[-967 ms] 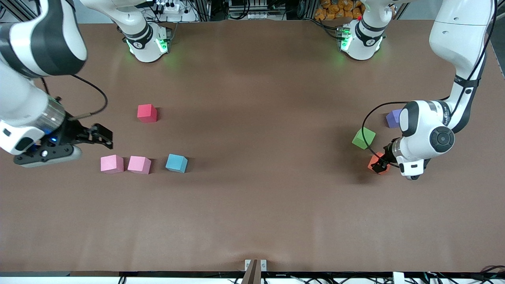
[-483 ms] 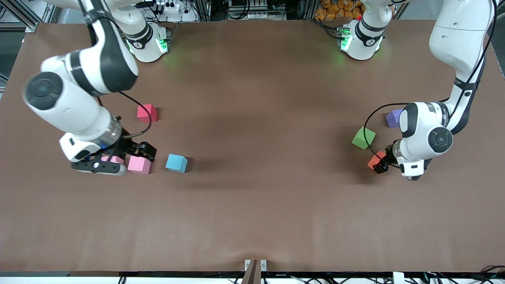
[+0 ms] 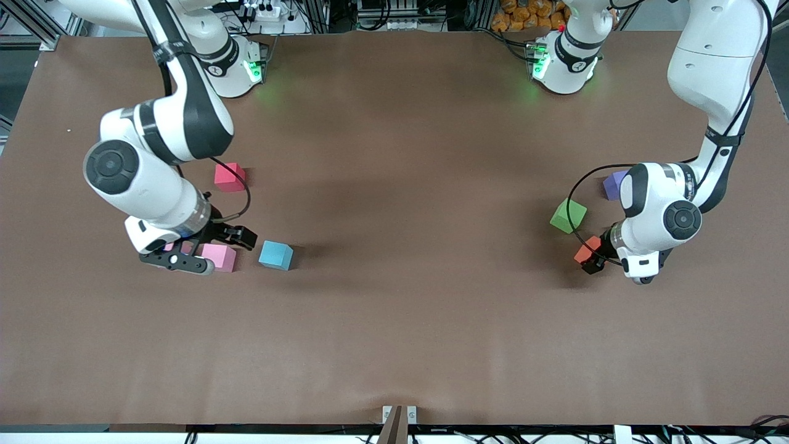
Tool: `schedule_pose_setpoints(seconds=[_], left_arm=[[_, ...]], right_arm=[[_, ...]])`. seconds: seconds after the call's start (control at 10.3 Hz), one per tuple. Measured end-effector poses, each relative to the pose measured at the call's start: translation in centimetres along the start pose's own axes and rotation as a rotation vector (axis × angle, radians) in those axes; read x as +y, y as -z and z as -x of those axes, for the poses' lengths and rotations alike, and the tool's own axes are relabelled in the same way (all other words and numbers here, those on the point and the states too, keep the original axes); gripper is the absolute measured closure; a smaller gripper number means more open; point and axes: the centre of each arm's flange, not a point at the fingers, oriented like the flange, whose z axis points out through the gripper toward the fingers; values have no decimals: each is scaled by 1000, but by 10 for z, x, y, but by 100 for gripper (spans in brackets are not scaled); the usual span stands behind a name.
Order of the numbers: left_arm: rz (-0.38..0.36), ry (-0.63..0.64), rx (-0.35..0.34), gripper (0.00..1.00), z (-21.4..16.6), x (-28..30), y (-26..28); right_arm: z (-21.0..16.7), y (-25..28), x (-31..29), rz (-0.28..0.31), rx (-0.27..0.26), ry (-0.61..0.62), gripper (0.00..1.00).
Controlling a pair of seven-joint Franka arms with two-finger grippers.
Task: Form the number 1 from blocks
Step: 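Grasp the orange cube with the left gripper while the right gripper reaches the cyan cube, then carry the orange cube to mid-table while the right gripper grasps the cyan cube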
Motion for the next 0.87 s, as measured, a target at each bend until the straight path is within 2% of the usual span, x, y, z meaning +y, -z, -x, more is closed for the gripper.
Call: schedule_pose_setpoints(seconds=[0.19,0.39,0.58,0.87], left_arm=[[-2,-5,4,39,0,0,0],[-1,-10,8,39,0,1,2],[18,-52,30,39,9,15,16],[70,-179,42,39,73,64,45]], right_arm=[[8,-28,-15,27,-37,-50,0],[14,-55,-23,47,-59,-37,0],[16,-67,-26,58,-67,52,0],[7,-72,-16,53,-58,181,0]])
